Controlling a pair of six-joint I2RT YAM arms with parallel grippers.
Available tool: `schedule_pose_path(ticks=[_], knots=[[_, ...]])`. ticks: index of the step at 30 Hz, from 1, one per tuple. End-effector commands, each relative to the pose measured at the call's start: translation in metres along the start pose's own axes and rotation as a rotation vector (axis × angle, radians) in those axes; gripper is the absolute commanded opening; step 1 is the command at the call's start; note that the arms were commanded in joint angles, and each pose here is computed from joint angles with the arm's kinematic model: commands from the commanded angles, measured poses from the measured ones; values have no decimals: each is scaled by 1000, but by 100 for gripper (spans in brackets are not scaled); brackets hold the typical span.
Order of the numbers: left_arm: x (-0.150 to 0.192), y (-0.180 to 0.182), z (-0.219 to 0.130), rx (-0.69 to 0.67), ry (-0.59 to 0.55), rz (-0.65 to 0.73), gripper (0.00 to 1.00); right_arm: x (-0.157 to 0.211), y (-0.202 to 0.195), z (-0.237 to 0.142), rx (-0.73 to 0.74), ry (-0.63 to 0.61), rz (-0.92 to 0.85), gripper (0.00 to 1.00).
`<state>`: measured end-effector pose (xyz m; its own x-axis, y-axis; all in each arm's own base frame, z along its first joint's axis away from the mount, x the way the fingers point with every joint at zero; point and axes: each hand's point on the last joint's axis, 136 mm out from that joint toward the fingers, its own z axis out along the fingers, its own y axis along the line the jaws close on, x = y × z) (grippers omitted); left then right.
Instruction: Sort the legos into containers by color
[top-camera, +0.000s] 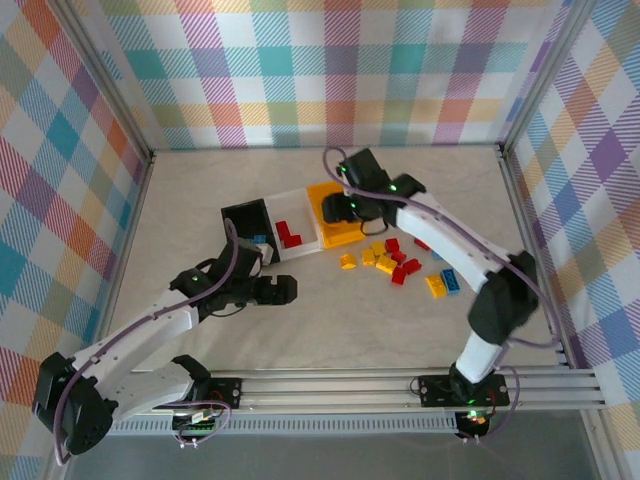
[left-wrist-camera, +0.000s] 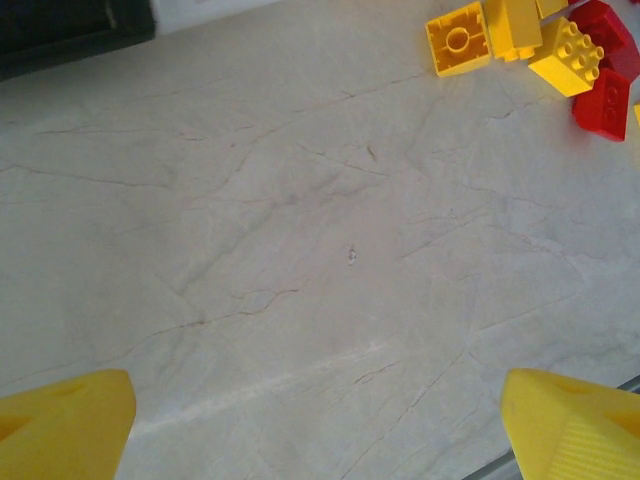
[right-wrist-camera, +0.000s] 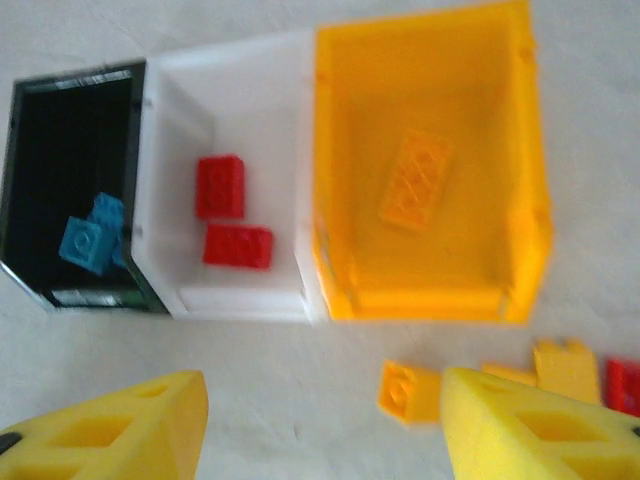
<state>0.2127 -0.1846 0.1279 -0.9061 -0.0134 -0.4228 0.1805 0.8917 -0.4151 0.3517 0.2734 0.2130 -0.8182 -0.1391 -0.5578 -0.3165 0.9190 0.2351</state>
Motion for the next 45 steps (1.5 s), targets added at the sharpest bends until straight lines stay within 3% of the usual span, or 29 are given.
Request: schedule_pose_path(ticks=[1,5,9,20,25,34,45], knots=[[-17,-14,2,36,-49,-11,94,64,-18,15,27,150,14,63],[-24,-19,5,44,-50,-14,94,115,-17,34,-5,254,-23,63],[-23,-18,5,43,-50,-23,94,133,-19,55,15,303,-45,63],[-12,-1,-4,1,-47,-25,95,125,-24,101,81,322,-71,63],[-11,4,-5,-3,-44,-27,95,118,-36,113,172,319,-84,64],[-9,11,-6,-6,-36,-38,96,123,-39,135,193,348,-88,63],[-6,15,-3,-6,-26,-52,95,117,-46,137,223,313,-96,54]])
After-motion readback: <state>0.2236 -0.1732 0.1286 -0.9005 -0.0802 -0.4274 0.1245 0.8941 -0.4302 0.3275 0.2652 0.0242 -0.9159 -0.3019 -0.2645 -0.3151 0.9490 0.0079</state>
